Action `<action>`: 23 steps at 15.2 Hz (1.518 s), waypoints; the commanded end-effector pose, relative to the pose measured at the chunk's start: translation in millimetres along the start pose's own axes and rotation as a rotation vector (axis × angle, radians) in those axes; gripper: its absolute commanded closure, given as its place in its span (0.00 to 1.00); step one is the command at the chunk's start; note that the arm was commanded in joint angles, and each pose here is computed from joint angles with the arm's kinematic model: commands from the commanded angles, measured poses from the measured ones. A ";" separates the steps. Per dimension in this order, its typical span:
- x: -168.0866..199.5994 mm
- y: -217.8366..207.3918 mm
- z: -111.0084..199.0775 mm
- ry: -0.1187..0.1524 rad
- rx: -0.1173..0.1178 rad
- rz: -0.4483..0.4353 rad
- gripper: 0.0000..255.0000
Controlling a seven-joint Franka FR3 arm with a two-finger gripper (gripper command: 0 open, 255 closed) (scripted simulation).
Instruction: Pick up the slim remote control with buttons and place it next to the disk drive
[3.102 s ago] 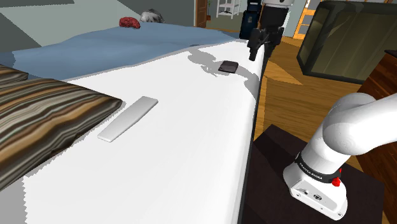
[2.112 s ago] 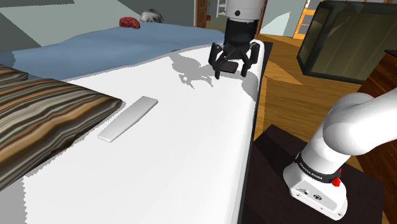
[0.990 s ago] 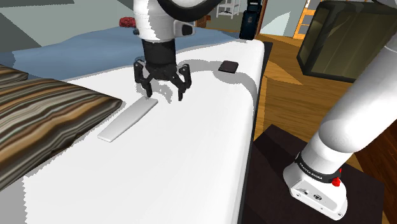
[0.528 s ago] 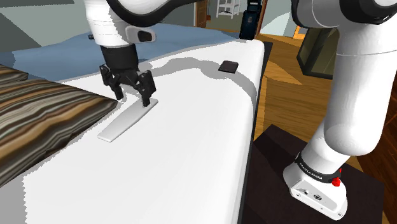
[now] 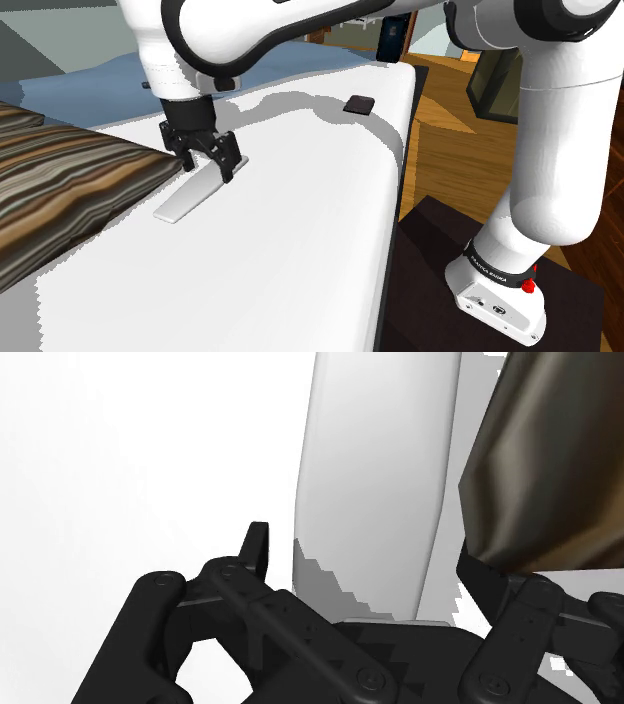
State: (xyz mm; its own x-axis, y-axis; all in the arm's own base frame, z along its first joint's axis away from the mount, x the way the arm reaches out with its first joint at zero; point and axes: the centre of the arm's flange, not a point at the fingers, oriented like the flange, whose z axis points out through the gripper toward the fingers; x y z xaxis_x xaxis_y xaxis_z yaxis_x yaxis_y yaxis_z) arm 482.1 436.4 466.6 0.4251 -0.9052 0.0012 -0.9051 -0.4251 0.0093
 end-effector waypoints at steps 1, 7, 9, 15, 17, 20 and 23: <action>-0.3 -0.4 5.1 0.000 0.000 0.000 0.00; -0.3 -0.4 5.1 0.000 0.000 0.000 0.00; -0.4 -0.5 5.1 0.000 0.000 0.000 1.00; -0.3 -0.6 5.1 0.000 0.000 0.000 1.00; -0.3 -0.5 5.2 0.000 0.000 0.000 1.00; -0.3 -0.3 -5.4 0.000 0.000 0.000 1.00; -0.3 -0.2 -21.3 0.000 0.000 0.000 1.00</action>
State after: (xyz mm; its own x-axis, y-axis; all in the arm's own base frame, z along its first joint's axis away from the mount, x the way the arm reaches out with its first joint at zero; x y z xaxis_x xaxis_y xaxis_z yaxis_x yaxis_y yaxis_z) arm 482.5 435.9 483.4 0.4254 -0.9050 0.0006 -0.9050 -0.4253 0.0091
